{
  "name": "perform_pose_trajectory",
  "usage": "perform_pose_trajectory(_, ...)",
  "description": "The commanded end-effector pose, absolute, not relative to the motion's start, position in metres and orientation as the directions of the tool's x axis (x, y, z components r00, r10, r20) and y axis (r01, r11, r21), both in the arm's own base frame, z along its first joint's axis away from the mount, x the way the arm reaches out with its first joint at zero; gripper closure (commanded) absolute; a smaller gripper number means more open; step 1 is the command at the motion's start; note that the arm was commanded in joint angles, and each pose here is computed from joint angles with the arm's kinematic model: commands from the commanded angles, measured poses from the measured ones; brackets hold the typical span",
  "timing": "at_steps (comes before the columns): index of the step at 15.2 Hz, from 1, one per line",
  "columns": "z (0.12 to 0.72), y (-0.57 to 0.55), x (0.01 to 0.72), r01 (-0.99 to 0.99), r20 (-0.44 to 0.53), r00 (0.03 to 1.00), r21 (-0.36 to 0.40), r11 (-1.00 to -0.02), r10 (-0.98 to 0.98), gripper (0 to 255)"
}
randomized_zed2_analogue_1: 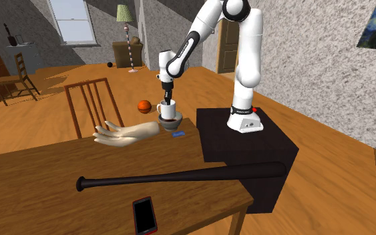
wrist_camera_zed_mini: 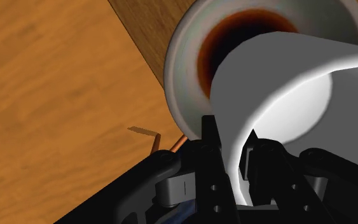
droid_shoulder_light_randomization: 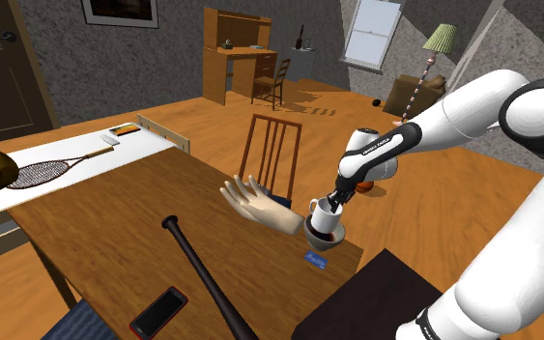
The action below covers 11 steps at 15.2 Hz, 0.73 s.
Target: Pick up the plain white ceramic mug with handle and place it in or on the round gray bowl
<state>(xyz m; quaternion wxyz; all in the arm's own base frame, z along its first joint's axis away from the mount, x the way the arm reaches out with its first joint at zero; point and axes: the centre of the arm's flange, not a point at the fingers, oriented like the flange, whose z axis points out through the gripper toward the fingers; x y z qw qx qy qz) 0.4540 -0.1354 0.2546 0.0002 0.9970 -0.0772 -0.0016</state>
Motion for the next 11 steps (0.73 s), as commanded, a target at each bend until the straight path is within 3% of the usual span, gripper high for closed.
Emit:
perform_pose_trajectory(1,0.255,-0.135,0.454,-0.154,-0.003,0.988,0.001,-0.988,-0.154,255)
perform_pose_trajectory(2,0.255,-0.135,0.454,-0.154,-0.003,0.988,0.001,-0.988,-0.154,0)
perform_pose_trajectory(7,0.255,-0.135,0.454,-0.154,-0.003,0.988,0.001,-0.988,-0.154,0)
perform_pose_trajectory(11,0.305,-0.135,0.454,-0.154,-0.003,0.988,0.001,-0.988,-0.154,0)
